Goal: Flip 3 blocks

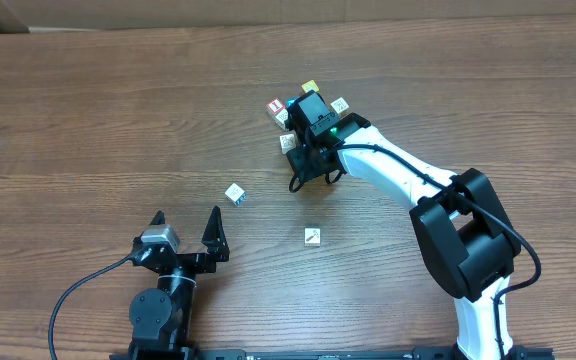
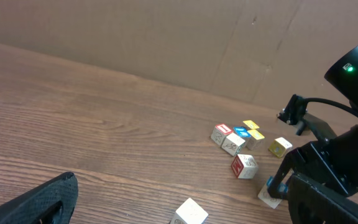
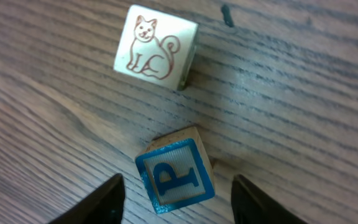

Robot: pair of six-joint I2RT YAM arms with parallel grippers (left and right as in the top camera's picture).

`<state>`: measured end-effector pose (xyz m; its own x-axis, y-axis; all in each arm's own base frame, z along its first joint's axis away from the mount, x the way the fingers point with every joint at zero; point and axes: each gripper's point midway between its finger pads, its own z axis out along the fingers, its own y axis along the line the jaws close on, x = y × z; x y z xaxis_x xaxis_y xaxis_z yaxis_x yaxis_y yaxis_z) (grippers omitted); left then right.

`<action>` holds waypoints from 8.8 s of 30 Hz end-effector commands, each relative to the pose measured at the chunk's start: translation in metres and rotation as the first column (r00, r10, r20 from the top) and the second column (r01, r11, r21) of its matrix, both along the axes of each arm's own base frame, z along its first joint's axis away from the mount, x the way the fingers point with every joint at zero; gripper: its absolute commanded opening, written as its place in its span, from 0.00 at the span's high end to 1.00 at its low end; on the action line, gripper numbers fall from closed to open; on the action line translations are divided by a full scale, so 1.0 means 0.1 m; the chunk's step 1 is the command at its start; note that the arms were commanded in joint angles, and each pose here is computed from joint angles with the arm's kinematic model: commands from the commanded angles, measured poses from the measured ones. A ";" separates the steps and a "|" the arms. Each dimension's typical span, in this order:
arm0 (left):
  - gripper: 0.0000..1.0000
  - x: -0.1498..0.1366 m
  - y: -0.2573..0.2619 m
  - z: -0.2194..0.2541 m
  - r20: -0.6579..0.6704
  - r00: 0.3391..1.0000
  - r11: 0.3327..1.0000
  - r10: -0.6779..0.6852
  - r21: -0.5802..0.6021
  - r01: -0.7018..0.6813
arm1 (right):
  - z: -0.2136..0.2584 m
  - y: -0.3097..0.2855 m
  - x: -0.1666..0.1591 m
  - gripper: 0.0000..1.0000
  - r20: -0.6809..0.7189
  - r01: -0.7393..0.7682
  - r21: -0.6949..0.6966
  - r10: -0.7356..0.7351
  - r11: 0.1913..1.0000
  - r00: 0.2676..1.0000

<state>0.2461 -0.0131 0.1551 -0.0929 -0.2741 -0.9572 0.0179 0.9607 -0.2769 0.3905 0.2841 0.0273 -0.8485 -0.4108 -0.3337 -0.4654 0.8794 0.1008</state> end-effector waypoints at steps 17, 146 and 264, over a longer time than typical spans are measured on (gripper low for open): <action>0.00 0.00 0.00 0.01 0.010 1.000 1.000 -0.004 0.014 0.004 | -0.08 0.04 0.07 0.51 0.015 -0.001 0.001 0.001 1.000 1.000; 0.00 0.00 0.00 0.01 0.009 1.000 1.000 -0.004 0.014 0.004 | 0.21 0.64 -1.47 0.37 -0.025 0.375 0.072 -0.374 0.924 0.927; 0.00 0.00 0.00 0.01 0.010 1.000 1.000 -0.004 0.014 0.004 | 0.06 -0.18 -0.83 0.96 -0.235 0.463 -0.124 -0.480 0.878 0.846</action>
<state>0.2461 -0.0131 0.1551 -0.0929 -0.2741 -0.9572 0.0179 0.9607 -0.2769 0.3067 0.2632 0.0428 -0.9946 0.0563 -0.0868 0.0467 0.9929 0.1094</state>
